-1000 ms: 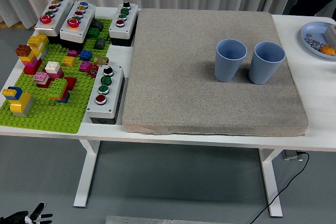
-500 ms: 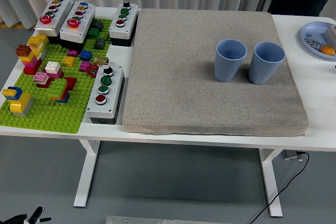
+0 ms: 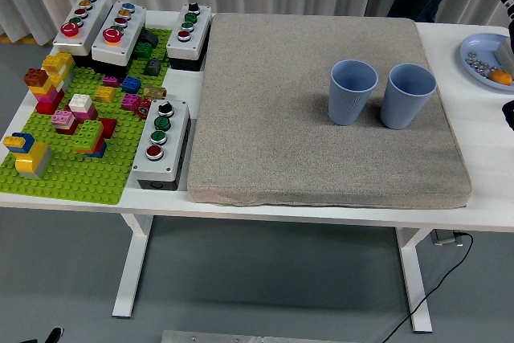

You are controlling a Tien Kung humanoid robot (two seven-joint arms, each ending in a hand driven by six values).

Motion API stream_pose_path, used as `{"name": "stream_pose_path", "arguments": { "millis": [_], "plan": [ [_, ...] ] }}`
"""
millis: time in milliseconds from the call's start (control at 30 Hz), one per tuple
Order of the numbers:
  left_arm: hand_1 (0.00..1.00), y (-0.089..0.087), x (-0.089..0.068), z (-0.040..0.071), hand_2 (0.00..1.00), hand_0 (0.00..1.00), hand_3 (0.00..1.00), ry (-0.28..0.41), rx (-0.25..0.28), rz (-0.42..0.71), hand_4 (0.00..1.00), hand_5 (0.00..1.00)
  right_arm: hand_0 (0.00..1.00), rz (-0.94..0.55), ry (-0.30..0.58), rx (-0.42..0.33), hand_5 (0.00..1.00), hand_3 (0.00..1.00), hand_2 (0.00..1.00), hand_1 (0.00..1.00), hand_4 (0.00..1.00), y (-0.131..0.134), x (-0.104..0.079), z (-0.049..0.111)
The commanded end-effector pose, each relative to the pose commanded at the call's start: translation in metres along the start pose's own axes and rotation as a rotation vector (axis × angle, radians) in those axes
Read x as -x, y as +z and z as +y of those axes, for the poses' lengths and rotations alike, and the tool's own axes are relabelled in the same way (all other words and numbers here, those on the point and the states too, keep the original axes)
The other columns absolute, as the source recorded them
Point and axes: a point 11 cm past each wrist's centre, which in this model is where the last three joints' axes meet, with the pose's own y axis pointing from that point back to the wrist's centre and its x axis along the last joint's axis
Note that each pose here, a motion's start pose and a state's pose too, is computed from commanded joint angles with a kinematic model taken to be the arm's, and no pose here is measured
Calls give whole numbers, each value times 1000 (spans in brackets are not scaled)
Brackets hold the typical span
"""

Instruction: Pick cup pour cup place

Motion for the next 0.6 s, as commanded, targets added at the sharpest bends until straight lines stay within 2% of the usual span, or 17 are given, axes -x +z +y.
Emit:
{"name": "stream_pose_path", "arguments": {
  "millis": [133,600],
  "plan": [
    [719,-4,0,0,753,675,644,2,-1,22,515,977,944,6,-6,2,998,874,916,872,666,1,2,0],
    [719,5,1,0,750,679,644,0,9,15,514,975,947,-2,2,-14,998,872,917,872,662,-8,-2,-2]
  ]
}}
